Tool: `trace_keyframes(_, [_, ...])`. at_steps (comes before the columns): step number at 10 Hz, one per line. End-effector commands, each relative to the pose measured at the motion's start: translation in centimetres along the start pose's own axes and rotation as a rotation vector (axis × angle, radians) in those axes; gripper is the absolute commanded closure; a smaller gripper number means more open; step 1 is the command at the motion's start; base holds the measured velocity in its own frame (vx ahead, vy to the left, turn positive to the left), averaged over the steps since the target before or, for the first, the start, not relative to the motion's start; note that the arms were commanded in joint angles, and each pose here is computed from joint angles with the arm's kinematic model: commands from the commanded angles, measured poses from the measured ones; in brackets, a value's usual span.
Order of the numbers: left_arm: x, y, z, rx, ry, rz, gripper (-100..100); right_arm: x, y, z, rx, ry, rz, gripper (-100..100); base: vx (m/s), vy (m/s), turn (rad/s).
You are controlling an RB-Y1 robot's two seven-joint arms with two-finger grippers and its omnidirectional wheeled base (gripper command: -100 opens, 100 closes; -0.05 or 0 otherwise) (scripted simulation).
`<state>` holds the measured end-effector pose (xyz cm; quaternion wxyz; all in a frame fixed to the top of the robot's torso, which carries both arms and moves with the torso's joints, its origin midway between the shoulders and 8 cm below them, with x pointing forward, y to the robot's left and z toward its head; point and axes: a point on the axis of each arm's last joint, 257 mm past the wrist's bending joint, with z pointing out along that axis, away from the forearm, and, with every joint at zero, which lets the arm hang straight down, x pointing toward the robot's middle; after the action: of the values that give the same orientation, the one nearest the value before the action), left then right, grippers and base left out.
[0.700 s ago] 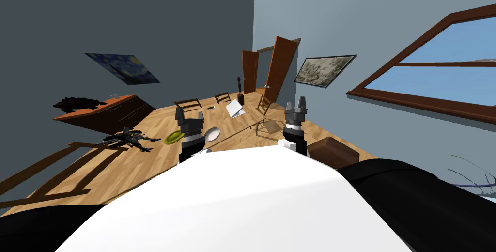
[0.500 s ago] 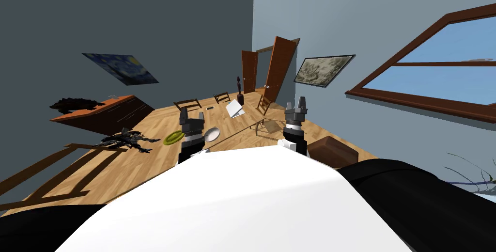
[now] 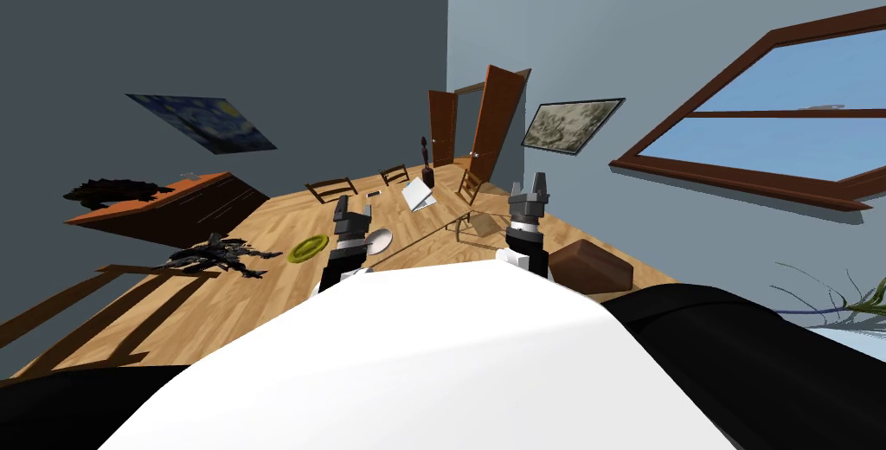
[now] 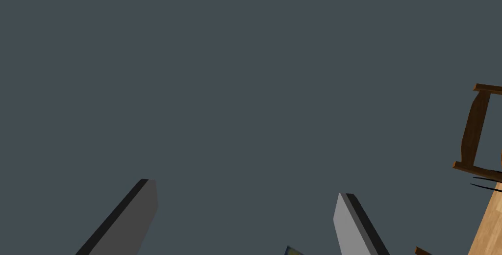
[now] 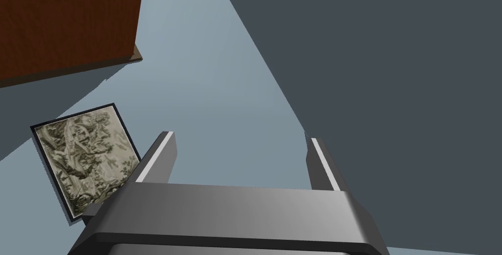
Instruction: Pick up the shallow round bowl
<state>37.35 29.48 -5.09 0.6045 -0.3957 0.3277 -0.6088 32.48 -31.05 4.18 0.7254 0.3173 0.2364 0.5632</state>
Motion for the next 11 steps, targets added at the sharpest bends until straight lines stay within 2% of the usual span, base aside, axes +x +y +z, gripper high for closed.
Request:
trace_keyframes(1, [0.0,0.6,0.0,-0.029,0.001,-0.011,-100,0.0,0.0,0.0,0.0,0.0,0.0,0,-0.003,0.014,-0.02])
trace_keyframes(5, [-0.6,4.3,-0.3,-0.154,-0.005,-0.065,-100,0.0,0.0,0.0,0.0,0.0,0.0,0,-0.002,0.016,-0.043])
trace_keyframes(6, [-0.6,4.4,-0.3,-0.157,-0.006,-0.065,-100,0.0,0.0,0.0,0.0,0.0,0.0,0,-0.003,0.013,-0.024])
trace_keyframes(7, [-0.9,5.7,-0.5,-0.2,-0.011,-0.086,-100,0.0,0.0,0.0,0.0,0.0,0.0,0,-0.002,0.015,-0.046])
trace_keyframes(8, [-0.9,5.8,-0.5,-0.203,-0.012,-0.085,-100,0.0,0.0,0.0,0.0,0.0,0.0,0,-0.001,0.014,-0.032])
trace_keyframes(9, [-1.1,7.1,-0.7,-0.247,-0.019,-0.108,-100,0.0,0.0,0.0,0.0,0.0,0.0,0,-0.004,0.015,-0.051])
trace_keyframes(10, [-1.1,7.2,-0.7,-0.252,-0.02,-0.107,-100,0.0,0.0,0.0,0.0,0.0,0.0,0,-0.004,0.013,-0.028])
trace_keyframes(11, [-1.4,8.6,-1.1,-0.301,-0.029,-0.13,-100,0.0,0.0,0.0,0.0,0.0,0.0,0,-0.004,0.017,-0.056])
